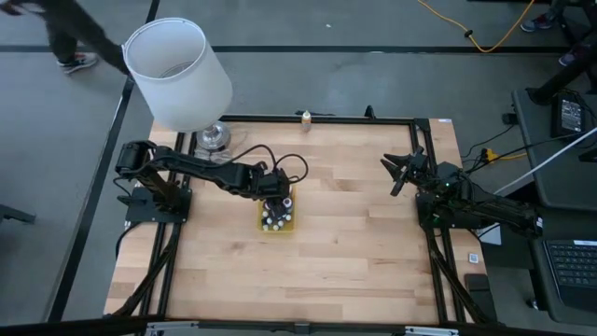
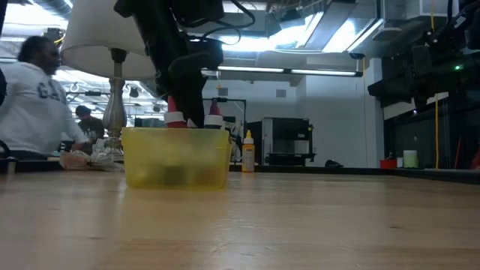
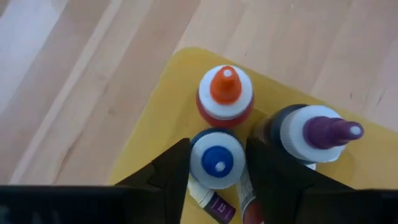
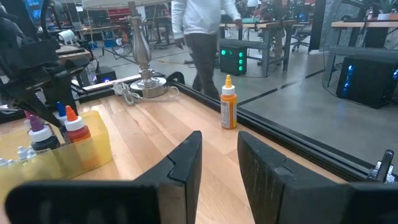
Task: Pick & Place food coloring
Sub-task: Put the large blue bottle into the yellow bin, then put the large yellow bottle into the yellow bin
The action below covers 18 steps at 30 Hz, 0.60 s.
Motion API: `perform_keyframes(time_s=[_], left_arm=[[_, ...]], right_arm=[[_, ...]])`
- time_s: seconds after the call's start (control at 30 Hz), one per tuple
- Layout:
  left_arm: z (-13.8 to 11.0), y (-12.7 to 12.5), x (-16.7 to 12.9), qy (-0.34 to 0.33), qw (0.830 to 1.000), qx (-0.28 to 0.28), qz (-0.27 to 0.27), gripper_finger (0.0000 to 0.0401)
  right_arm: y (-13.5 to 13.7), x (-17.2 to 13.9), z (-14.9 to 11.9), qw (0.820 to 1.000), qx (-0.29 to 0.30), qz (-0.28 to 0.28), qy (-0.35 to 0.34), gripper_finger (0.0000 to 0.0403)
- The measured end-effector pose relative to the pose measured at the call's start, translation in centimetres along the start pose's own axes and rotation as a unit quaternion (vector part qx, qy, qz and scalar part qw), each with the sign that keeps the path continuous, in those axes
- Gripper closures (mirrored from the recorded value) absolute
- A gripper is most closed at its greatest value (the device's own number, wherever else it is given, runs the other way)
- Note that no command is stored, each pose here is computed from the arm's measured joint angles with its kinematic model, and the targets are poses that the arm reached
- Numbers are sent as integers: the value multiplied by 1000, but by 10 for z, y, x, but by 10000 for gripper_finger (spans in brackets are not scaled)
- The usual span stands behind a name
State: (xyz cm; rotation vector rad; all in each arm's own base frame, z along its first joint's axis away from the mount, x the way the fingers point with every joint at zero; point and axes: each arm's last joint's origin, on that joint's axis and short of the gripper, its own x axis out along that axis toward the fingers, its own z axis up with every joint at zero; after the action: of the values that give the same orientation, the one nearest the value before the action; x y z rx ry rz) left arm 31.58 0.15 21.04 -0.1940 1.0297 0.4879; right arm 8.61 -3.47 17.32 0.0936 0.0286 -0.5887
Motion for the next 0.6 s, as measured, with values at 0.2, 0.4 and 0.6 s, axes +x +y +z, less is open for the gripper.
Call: perform_keyframes(time_s=[0.2,0.4,0.6], left_arm=[[1,1,-2,-3,1000,14,-1,222],[9,10,-13,-21,1000,3,-2,209],[30,19,-31,-40,999,-5,3,198]], right_arm=[[0,0,0,1000,0,0,0,297],[0,0,0,1000,0,0,0,297],[0,0,0,1000,0,0,0,297]])
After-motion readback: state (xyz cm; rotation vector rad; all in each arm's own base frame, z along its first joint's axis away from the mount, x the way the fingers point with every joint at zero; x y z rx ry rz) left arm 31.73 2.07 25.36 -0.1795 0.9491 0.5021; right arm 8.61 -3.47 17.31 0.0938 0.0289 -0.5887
